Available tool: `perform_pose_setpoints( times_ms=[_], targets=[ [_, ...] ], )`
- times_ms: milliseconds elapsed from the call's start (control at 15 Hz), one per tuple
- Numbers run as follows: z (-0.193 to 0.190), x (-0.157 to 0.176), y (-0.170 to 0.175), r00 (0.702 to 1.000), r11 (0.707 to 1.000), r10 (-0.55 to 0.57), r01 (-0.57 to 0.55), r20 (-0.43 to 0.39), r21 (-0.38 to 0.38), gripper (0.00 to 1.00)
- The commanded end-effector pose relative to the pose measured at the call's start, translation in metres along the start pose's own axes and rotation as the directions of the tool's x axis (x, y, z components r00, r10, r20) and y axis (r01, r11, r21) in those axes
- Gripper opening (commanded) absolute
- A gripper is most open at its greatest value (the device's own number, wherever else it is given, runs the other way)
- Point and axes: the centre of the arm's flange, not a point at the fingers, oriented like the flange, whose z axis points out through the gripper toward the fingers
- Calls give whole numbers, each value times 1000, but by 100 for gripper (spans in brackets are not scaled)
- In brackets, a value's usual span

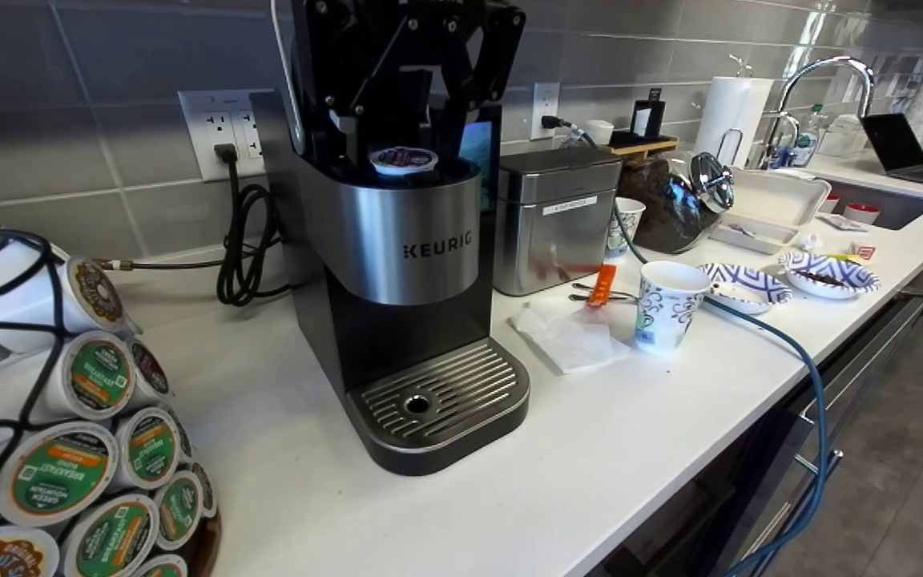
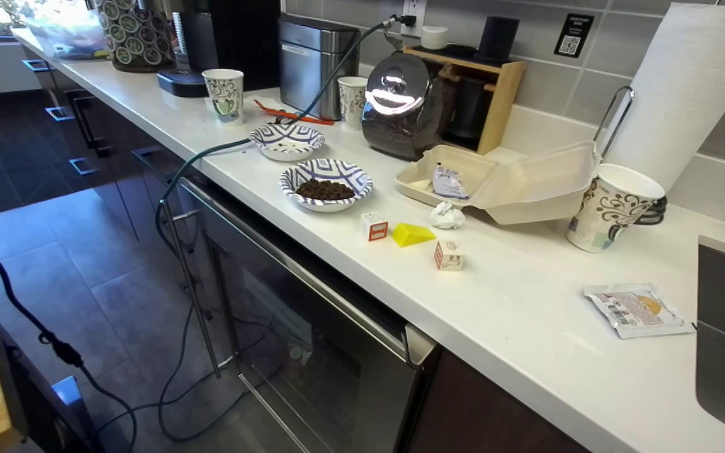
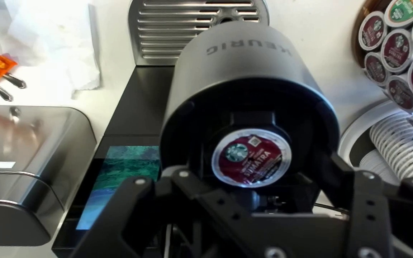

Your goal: Remove the object from the rice cooker and put it on the table

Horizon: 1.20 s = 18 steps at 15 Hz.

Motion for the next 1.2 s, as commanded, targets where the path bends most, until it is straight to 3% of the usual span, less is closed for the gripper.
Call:
perform_pose_setpoints(
  times_ms=[0,400,467,667,933,1133],
  targets=[
    [5,8,-6,999,999,47,-47,-6,17,75],
    [9,6,-11,999,999,44,-44,-31,-14,77],
    [10,6,-12,998,999,44,-45,-33,-14,55],
    [5,5,-13,998,999,45,-45,-45,-13,35],
    [-4,7,-10,996,998,59,-59,-69,-7,27],
    [-31,2,0,993,997,71,-71,-89,-7,27]
  ],
)
